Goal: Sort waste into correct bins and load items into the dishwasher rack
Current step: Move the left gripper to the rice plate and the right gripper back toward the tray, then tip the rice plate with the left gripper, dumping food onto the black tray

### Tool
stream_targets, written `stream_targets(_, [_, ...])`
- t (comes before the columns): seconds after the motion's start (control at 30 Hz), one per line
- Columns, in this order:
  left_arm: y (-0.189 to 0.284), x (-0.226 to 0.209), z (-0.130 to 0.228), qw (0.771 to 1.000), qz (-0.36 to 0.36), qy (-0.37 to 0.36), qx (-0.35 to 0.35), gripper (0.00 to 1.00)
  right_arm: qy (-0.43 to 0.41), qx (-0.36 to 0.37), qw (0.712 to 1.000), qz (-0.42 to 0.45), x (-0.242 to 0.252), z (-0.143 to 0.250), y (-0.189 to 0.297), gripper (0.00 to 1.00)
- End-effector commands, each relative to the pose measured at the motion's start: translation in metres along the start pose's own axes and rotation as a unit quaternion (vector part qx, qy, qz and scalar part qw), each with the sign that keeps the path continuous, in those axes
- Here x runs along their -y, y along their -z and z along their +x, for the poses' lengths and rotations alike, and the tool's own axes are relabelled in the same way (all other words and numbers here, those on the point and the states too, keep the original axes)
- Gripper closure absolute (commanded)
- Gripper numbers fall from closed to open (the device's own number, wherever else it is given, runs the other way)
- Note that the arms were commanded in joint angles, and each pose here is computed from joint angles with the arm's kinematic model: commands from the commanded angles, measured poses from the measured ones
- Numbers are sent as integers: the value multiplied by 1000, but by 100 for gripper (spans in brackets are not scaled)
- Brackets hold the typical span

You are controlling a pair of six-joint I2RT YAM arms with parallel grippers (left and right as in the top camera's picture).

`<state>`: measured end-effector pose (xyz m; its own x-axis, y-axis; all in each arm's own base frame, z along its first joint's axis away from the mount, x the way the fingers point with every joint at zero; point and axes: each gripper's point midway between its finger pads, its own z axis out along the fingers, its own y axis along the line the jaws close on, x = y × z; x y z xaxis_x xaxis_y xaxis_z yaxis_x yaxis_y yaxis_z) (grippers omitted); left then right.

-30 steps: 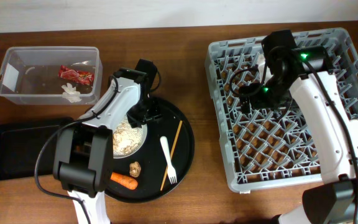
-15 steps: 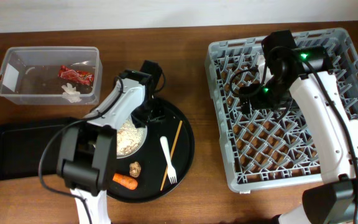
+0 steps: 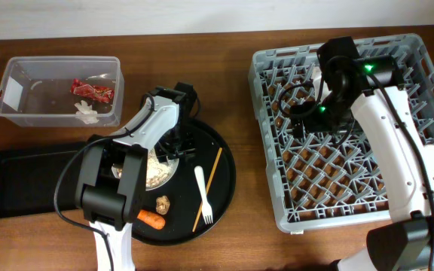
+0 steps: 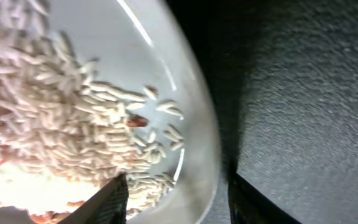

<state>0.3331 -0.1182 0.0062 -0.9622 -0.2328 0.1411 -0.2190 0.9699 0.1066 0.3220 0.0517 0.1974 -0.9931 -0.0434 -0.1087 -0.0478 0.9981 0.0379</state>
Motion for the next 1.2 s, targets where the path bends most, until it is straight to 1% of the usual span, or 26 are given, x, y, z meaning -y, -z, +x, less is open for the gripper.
stream_targets(0.0, [-8, -8, 0, 1000, -27, 0, -1, 52, 4, -1, 1000, 4, 0, 0, 0, 1])
stream_targets(0.1, [-8, -7, 0, 1000, -26, 0, 1, 61, 4, -2, 1000, 4, 0, 1, 0, 1])
stream_targets(0.17, [-8, -6, -1, 1000, -25, 0, 3, 65, 4, -2, 1000, 4, 0, 1, 0, 1])
stream_targets(0.27, [-8, -3, 0, 1000, -25, -5, 5, 78, 4, -2, 1000, 4, 0, 1, 0, 1])
stream_targets(0.53, [-8, 0, 1, 1000, -25, -9, 6, 98, 4, -5, 1000, 5, 0, 2, 0, 1])
stream_targets(0.63, [-8, -1, 2, 1000, -26, -10, 5, 100, 4, -7, 1000, 5, 0, 3, 0, 1])
stream_targets(0.73, [-8, -1, 2, 999, -28, -31, 4, 100, 4, -9, 1000, 5, 1, 4, 0, 1])
stream_targets(0.87, [-2, -18, 3, 997, -73, -40, 6, 99, 4, -9, 1000, 5, 1, 4, 0, 1])
stream_targets(0.97, [12, -27, 2, 994, -100, -42, 7, 100, 4, -9, 1000, 5, 0, 4, 0, 1])
stream_targets(1.17, [36, -30, 2, 993, -111, -43, 4, 100, 4, -9, 1000, 5, 1, 4, 0, 1])
